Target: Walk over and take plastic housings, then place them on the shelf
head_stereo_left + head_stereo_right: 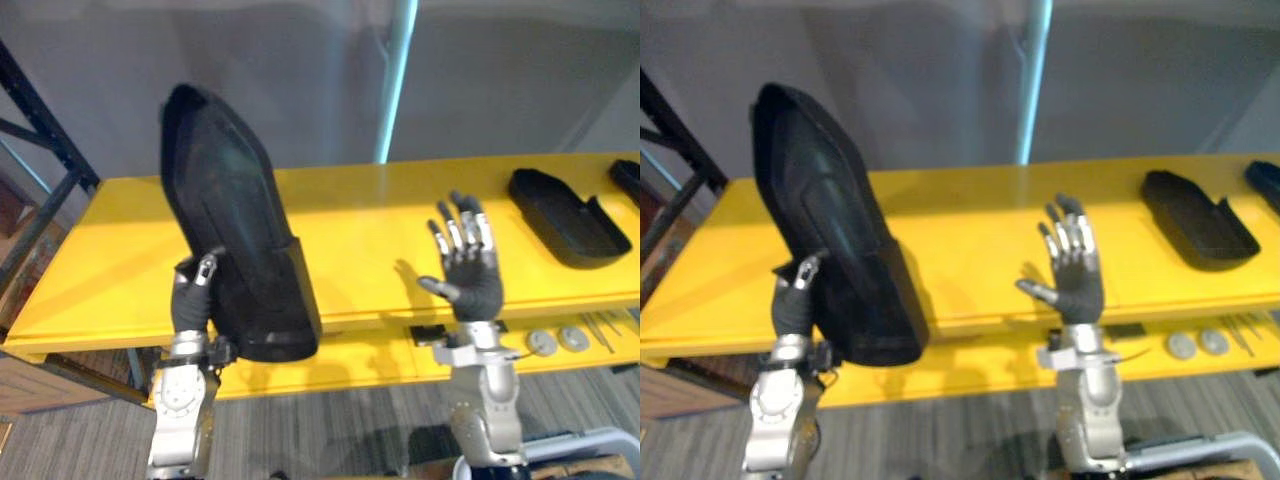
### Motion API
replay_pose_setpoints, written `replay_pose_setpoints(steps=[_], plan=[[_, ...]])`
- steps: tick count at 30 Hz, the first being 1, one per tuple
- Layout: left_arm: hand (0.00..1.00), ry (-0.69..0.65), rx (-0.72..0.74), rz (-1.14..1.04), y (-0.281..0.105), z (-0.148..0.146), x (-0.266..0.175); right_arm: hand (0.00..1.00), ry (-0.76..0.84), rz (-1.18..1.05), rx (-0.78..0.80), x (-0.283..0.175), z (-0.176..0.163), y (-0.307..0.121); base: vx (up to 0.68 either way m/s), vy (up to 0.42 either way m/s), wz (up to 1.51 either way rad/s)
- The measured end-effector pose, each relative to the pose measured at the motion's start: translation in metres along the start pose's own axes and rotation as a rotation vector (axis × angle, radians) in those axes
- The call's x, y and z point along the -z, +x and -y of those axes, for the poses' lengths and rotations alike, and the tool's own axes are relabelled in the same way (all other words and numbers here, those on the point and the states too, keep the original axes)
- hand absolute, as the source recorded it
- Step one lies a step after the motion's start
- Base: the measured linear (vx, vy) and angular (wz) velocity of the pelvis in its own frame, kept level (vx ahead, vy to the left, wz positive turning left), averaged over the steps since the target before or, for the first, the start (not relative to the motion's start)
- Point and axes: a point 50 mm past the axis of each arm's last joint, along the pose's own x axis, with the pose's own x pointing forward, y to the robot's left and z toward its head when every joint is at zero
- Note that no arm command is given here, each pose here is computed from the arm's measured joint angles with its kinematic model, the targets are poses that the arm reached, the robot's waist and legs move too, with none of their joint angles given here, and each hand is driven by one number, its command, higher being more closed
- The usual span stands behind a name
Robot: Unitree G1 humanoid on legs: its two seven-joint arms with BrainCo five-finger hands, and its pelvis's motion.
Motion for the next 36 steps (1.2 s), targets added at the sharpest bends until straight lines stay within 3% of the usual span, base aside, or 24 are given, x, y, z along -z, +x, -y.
replay_pose_setpoints(steps=[9, 18, 26, 34, 35, 36], plan=[[1.00, 0.060, 0.007, -0.192, 0.051, -0.027, 0.015, 0.00, -0.055, -0.026, 0.035, -0.019, 0.022, -0.014, -0.03, -0.022, -0.44], [1.00, 0.034, -0.088, -0.688, 0.078, -0.051, 0.086, 0.00, 0.025, -0.036, -0.078, -0.017, 0.006, -0.014, -0.05, -0.021, -0.19], [1.00, -0.047, -0.134, -0.798, 0.097, -0.045, 0.091, 0.00, 0.072, -0.093, -0.137, -0.008, -0.007, -0.012, 0.00, -0.011, -0.03], [1.00, -0.007, -0.223, -0.877, 0.094, -0.049, 0.097, 0.00, 0.101, -0.107, -0.137, -0.005, -0.014, -0.013, -0.02, -0.012, 0.00], [0.00, -0.003, -0.227, -0.878, 0.095, -0.049, 0.097, 0.00, 0.112, -0.110, -0.133, -0.004, -0.015, -0.014, -0.06, -0.047, 0.01], [0.00, -0.004, -0.230, -0.882, 0.094, -0.050, 0.097, 0.00, 0.120, -0.111, -0.133, -0.003, -0.017, -0.014, -0.04, -0.034, 0.01]])
